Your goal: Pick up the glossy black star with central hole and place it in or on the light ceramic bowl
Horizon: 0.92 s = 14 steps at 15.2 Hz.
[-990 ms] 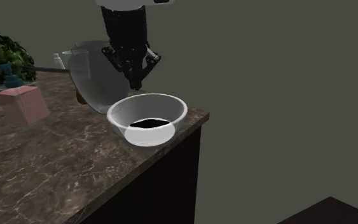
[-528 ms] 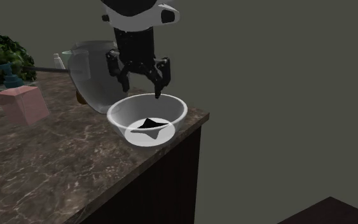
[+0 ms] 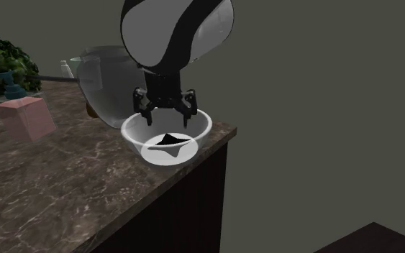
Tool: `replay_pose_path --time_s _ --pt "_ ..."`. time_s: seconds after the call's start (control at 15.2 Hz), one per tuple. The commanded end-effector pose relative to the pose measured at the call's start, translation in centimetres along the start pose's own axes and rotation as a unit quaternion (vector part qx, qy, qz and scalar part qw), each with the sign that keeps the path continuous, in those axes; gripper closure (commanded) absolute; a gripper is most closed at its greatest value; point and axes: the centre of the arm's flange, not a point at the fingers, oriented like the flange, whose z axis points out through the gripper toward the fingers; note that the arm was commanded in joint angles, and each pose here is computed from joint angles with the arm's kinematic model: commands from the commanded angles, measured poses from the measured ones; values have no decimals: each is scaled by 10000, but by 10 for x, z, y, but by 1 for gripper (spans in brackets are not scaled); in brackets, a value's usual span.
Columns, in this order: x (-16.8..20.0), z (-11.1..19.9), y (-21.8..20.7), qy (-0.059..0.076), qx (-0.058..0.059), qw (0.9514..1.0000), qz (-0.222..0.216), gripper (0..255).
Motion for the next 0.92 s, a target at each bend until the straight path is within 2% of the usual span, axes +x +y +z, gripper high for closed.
replay_pose_path --time_s 0.0,0.26,0.79,0.86 --pt "2 13 0 -1 2 10000 -32 0" --pt "2 32 0 -1 2 10000 -32 0" --pt "2 32 1 -1 2 10000 -32 0" --pt "2 32 1 -1 2 10000 -32 255"
